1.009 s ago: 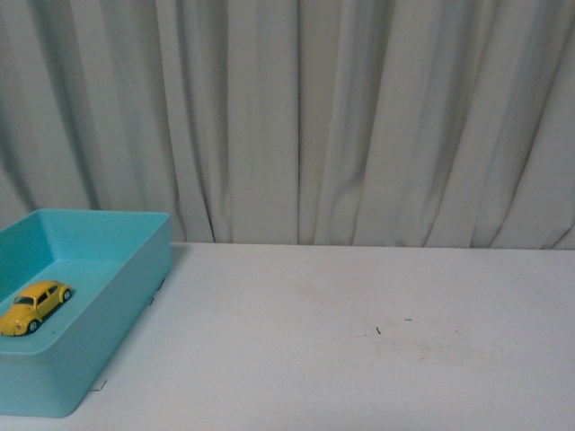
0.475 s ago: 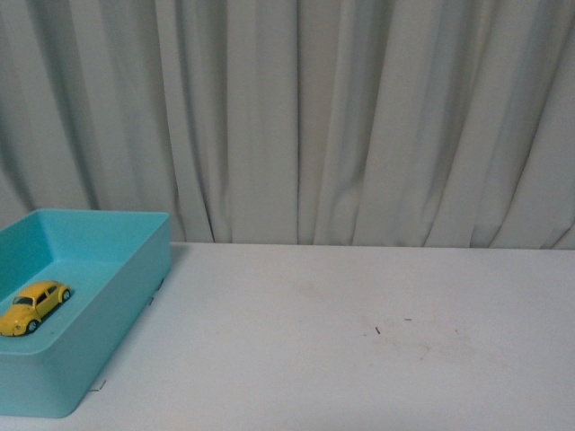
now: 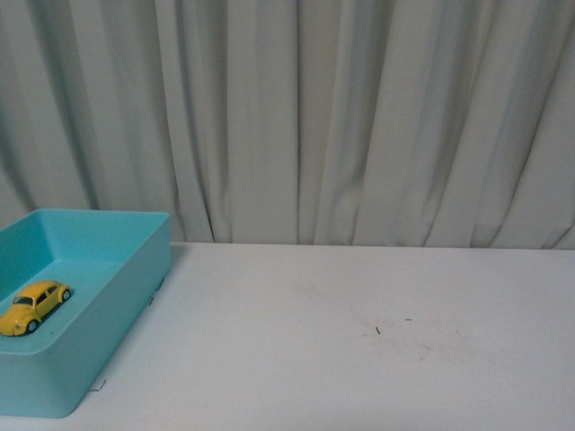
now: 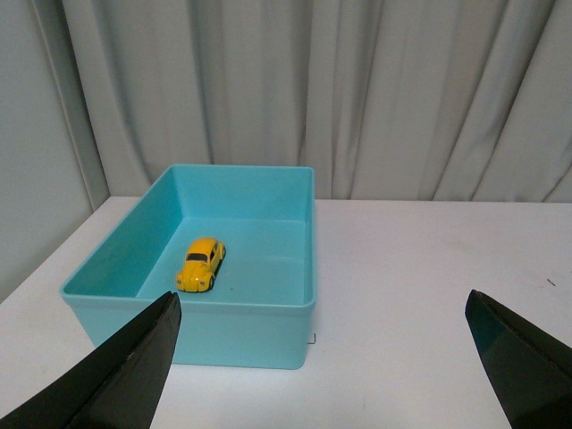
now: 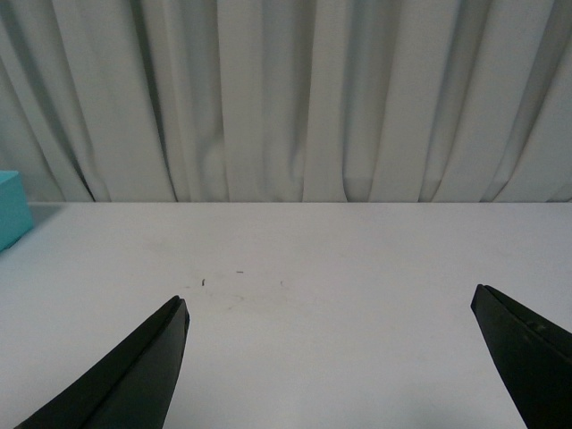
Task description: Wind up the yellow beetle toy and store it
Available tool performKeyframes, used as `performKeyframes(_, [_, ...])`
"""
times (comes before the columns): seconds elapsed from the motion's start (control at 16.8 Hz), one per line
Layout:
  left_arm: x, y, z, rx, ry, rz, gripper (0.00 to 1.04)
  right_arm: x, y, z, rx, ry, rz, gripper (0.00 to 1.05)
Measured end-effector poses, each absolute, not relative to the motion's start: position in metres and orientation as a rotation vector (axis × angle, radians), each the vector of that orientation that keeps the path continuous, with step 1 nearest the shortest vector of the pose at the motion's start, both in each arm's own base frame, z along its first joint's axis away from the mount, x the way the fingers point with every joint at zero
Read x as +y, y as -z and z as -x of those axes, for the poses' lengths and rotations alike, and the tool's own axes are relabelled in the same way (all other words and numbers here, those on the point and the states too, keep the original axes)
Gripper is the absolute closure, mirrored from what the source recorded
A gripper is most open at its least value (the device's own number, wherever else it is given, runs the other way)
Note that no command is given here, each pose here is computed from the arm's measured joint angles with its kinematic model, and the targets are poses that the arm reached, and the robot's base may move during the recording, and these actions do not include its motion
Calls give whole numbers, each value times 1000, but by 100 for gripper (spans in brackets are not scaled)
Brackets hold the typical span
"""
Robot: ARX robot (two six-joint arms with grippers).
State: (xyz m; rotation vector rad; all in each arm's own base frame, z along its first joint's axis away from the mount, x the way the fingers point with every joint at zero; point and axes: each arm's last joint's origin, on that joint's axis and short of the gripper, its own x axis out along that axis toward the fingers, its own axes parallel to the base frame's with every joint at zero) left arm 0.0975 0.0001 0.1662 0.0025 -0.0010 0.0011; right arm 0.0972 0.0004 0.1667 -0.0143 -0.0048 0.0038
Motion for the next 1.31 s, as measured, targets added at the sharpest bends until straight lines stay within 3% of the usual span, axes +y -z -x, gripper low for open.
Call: performKeyframes(1.31, [0, -166, -97, -1, -2, -2, 7, 0, -167, -97, -4, -4, 14, 7])
